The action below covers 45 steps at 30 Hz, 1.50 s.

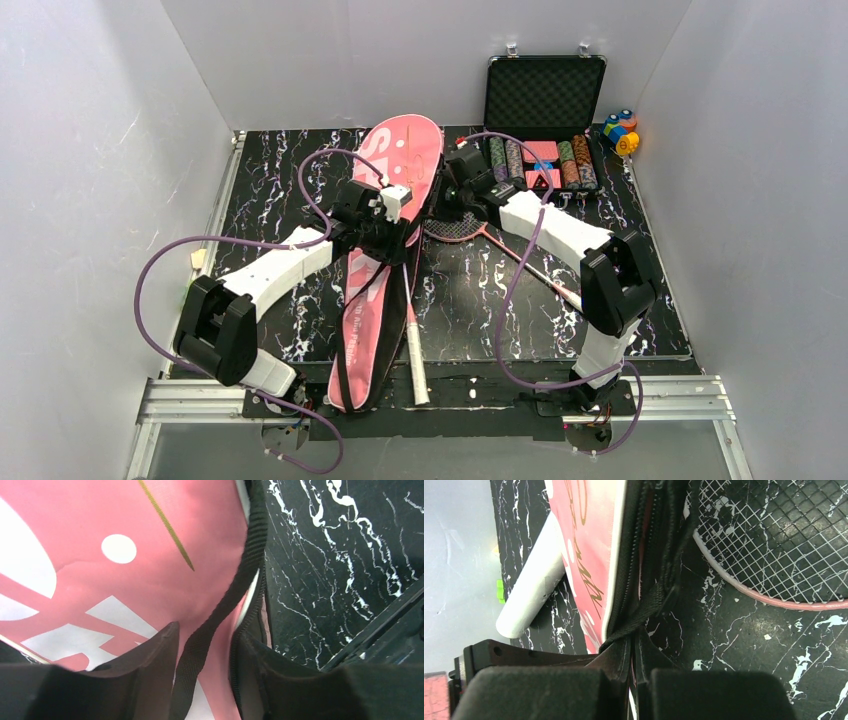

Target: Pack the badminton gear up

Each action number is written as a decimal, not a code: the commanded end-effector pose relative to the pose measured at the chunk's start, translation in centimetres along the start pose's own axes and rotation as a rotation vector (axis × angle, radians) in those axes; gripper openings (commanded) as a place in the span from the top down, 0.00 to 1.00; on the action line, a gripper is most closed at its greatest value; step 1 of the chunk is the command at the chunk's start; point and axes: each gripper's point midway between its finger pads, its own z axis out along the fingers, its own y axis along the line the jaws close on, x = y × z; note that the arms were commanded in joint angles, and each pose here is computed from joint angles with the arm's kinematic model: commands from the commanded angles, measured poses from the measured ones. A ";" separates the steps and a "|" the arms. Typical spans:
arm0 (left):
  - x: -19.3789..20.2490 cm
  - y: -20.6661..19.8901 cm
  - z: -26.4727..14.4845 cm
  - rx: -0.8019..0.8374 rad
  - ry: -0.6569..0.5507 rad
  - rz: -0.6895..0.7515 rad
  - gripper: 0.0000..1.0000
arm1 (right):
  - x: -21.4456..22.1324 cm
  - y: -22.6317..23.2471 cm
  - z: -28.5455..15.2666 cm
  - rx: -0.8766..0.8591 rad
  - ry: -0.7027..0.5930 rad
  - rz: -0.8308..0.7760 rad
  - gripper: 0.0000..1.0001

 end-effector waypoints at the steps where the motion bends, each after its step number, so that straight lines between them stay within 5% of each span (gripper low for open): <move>1: -2.8 1.1 -0.5 -0.065 -0.076 0.052 0.66 | -0.5 4.4 -3.0 -0.094 -0.012 -0.047 0.99; 5: -2.8 0.9 -0.8 -0.064 -0.063 0.052 1.00 | 0.0 3.2 -2.8 -0.055 0.001 -0.059 0.99; 13: -5.1 0.1 -3.6 -0.071 -0.160 0.013 1.00 | 1.0 1.8 -2.2 -0.042 0.044 -0.102 0.98; 20: -7.5 0.3 -5.3 -0.090 -0.237 -0.064 1.00 | 1.3 -0.4 -2.8 0.001 0.073 -0.143 0.52; 26: -8.3 1.0 -5.5 -0.085 -0.254 -0.096 1.00 | 0.4 -4.4 -4.5 0.073 0.056 -0.150 0.31; 32: -9.1 1.1 -6.2 -0.084 -0.275 -0.096 1.00 | -1.3 -12.6 -4.8 0.289 0.081 -0.113 0.28; 37: -9.9 1.3 -7.0 -0.102 -0.289 -0.075 1.00 | -0.9 -17.7 -4.1 0.459 0.179 -0.248 0.27; 45: -9.9 1.5 -7.6 -0.118 -0.290 -0.056 1.00 | 0.2 -19.4 -2.7 0.469 0.273 -0.321 0.28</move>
